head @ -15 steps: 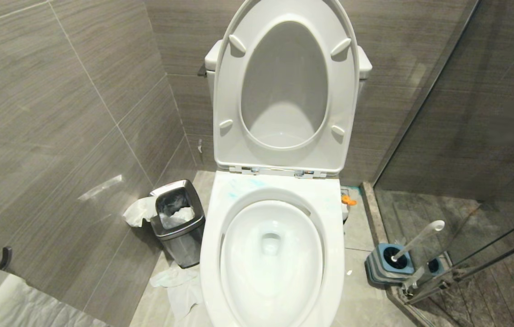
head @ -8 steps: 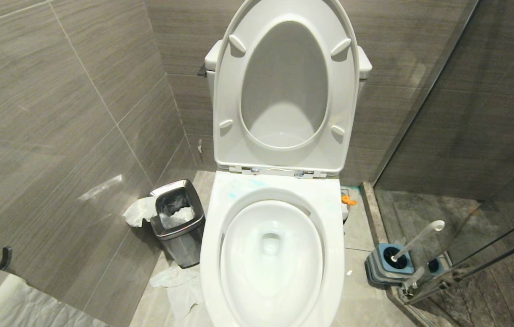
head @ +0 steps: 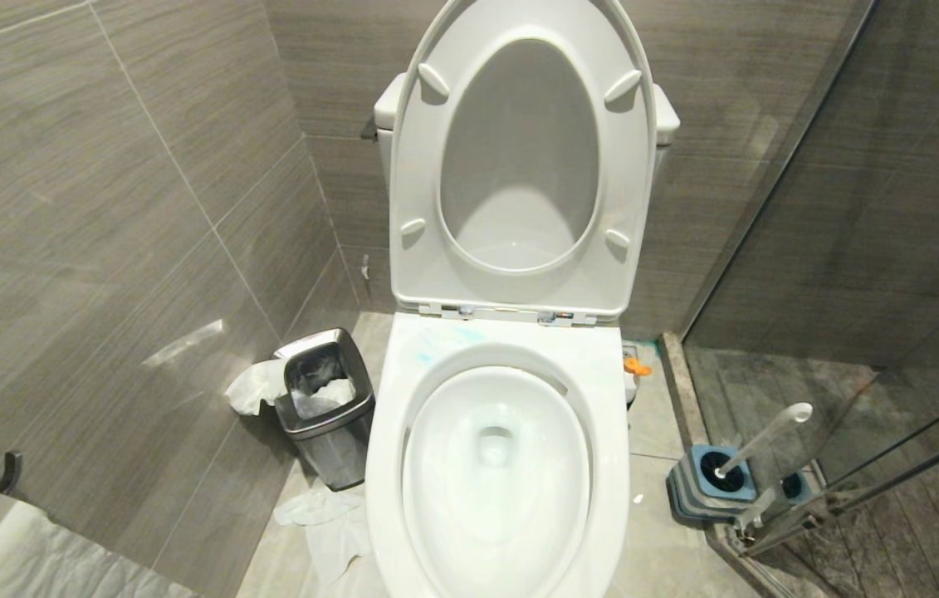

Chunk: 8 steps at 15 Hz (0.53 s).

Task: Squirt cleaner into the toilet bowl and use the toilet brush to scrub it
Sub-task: Pour in the cleaning agent

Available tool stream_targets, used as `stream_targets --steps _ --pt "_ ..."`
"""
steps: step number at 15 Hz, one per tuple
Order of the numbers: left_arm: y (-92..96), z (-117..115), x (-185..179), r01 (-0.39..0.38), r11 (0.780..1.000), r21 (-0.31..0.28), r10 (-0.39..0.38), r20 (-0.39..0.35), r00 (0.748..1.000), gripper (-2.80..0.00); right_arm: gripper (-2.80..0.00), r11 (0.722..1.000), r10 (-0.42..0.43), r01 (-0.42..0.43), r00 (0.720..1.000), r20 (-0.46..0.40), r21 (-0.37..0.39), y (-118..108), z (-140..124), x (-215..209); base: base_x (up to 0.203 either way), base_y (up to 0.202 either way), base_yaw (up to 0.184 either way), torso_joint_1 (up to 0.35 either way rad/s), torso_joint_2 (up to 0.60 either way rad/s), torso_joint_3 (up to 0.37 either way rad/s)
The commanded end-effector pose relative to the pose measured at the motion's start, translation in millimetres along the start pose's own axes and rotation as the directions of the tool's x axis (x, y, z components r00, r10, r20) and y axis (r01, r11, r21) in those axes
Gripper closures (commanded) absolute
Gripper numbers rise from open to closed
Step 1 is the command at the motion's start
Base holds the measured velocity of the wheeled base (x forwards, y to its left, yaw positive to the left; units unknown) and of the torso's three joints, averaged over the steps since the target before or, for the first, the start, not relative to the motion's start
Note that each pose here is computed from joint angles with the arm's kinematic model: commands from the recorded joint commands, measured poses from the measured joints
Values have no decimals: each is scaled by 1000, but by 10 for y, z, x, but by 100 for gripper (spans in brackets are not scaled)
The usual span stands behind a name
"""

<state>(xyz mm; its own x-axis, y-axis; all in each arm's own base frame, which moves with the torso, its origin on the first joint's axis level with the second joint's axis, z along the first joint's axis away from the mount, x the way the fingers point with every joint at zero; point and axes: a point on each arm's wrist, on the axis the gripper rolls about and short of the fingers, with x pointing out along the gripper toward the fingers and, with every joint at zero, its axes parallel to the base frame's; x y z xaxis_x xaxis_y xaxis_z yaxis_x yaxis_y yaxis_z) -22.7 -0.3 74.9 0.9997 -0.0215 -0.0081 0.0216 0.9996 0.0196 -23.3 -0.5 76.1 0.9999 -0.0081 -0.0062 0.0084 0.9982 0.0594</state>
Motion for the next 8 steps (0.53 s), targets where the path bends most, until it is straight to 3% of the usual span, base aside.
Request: stream_targets --steps 1,8 --pt "0 -3 1 -1 1000 1 1 -1 1000 0 0 1000 0 0 1000 0 0 0 3 0 0 0 0 2 2 -66" --pt "0 -2 2 -2 1000 2 2 -1 1000 0 0 1000 0 0 1000 -3 -1 0 1 2 0 0 0 4 2 -174"
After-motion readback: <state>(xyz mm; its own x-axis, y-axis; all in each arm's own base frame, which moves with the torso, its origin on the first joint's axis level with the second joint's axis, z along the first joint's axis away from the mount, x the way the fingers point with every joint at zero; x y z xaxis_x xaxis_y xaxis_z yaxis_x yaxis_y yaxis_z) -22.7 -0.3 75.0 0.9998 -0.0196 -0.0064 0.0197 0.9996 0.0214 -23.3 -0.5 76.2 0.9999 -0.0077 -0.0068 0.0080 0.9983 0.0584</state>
